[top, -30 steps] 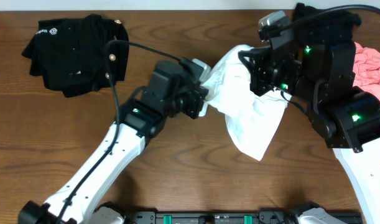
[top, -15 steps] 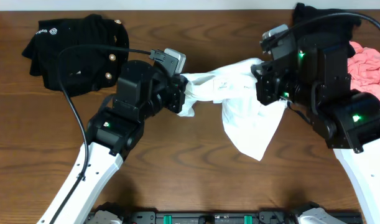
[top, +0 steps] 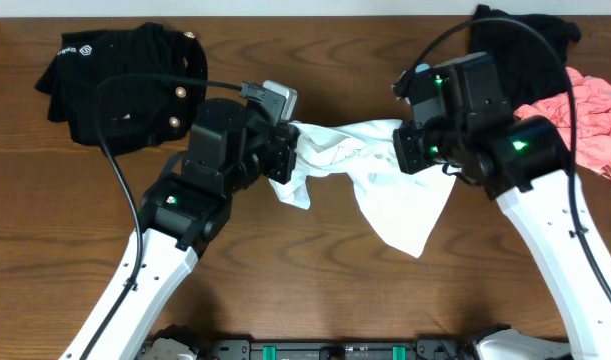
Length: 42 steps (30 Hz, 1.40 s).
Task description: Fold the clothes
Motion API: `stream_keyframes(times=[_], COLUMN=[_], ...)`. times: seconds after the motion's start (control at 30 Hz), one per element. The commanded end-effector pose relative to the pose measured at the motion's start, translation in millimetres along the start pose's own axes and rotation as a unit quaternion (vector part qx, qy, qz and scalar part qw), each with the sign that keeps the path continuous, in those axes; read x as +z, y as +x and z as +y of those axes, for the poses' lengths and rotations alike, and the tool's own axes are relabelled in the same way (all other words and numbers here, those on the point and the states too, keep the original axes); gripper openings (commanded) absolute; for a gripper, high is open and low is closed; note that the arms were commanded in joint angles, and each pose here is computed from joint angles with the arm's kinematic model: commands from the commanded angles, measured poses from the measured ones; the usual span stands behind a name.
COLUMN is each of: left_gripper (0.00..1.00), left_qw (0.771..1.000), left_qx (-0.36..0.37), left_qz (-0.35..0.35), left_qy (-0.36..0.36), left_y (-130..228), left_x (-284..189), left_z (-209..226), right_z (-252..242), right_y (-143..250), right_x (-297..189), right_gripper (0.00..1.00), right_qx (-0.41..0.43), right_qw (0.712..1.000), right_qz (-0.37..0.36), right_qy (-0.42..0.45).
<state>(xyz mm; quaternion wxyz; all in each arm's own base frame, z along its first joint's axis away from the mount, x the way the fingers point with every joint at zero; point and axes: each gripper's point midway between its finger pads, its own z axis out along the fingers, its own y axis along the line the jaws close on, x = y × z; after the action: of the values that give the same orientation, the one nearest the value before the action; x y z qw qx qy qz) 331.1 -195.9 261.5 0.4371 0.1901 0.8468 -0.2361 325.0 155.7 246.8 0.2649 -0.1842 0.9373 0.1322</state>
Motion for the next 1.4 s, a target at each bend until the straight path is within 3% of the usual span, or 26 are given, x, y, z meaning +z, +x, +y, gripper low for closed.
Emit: stream_keyframes(times=[0.0, 0.17, 0.27, 0.37, 0.67, 0.8, 1.17, 1.37], left_gripper=[0.06, 0.06, 0.06, 0.06, 0.06, 0.06, 0.06, 0.06], left_qw=[1.0, 1.0, 1.0, 1.0, 1.0, 0.999, 0.998, 0.997], left_qx=[-0.004, -0.005, -0.005, -0.005, -0.006, -0.006, -0.019, -0.026], left_qz=[-0.004, -0.002, -0.001, -0.001, -0.001, -0.001, 0.018, 0.023], left_qy=[-0.008, -0.008, -0.008, -0.008, -0.029, -0.042, -0.064, -0.075], left_y=[-4, -3, -2, -2, -2, -1, 8, 11], left_x=[-2, -2, -2, -2, -2, -2, 8, 13], left_z=[3, 3, 3, 3, 10, 15, 25, 31], right_z=[1, -3, -3, 1, 21, 37, 56, 64], right_y=[7, 13, 12, 7, 9, 6, -3, 6], right_x=[14, 36, 42, 42, 45, 42, 49, 51], right_gripper=[0.01, 0.07, 0.36, 0.47, 0.44, 0.51, 0.54, 0.54], right_qx=[-0.015, -0.011, -0.016, -0.02, -0.023, -0.039, -0.089, -0.1], right_qw=[1.0, 0.999, 0.998, 0.999, 0.996, 0.995, 0.995, 0.993], right_qz=[0.022, 0.053, 0.053, 0.045, 0.05, 0.039, 0.003, 0.013], right_qy=[-0.002, -0.002, -0.004, -0.017, -0.064, -0.078, 0.047, 0.06])
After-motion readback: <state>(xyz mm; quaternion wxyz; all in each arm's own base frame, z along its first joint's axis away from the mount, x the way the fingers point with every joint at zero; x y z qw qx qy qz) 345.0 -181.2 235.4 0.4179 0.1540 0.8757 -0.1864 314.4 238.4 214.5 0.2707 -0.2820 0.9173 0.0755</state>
